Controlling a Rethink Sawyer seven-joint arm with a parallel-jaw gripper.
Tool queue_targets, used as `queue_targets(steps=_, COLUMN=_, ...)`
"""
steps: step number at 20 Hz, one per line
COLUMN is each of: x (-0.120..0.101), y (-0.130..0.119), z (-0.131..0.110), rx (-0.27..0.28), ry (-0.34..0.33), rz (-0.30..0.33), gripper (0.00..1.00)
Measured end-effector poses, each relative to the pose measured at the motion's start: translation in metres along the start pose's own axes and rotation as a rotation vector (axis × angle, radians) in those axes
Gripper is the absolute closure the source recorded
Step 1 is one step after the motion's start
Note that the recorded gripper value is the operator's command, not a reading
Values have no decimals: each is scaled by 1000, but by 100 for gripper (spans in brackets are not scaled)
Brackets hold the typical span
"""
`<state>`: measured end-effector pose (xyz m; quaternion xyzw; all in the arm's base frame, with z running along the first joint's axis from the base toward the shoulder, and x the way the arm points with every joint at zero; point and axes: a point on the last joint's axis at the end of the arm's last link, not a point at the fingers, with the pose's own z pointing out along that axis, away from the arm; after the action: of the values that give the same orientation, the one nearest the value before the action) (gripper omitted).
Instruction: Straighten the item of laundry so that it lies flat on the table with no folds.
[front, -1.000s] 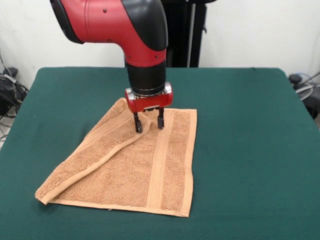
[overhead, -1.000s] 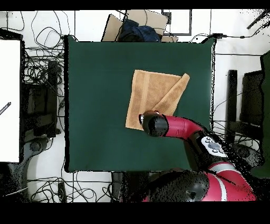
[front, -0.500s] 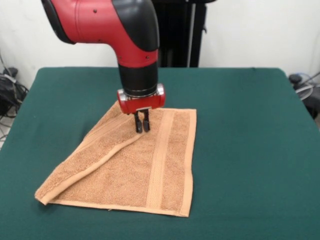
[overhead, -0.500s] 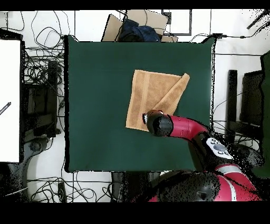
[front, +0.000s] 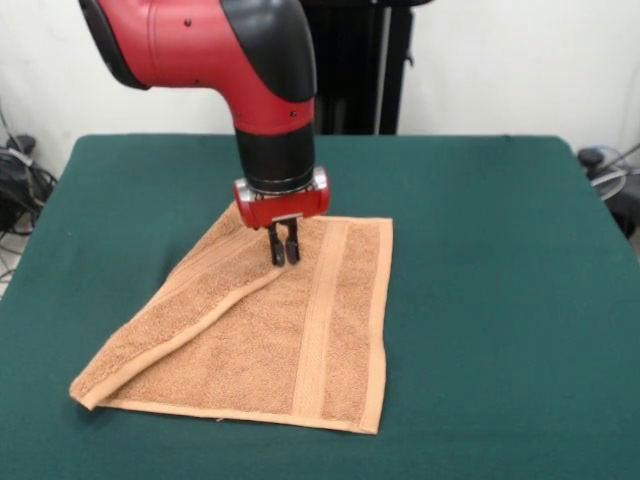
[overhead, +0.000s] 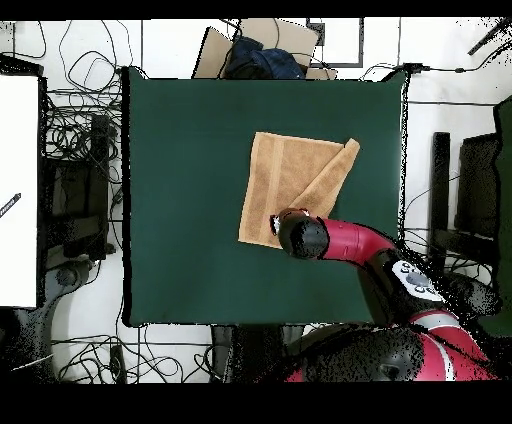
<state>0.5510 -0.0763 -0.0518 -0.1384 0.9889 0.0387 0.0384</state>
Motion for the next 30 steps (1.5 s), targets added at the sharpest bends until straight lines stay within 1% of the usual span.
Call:
queue_targets(steps=22, x=1, y=1, z=-2, rx=1, ry=0, rz=-1, gripper=100)
queue_targets(steps=30, x=10, y=2, z=-7, rx=-6, ry=9, rz=5, gripper=100)
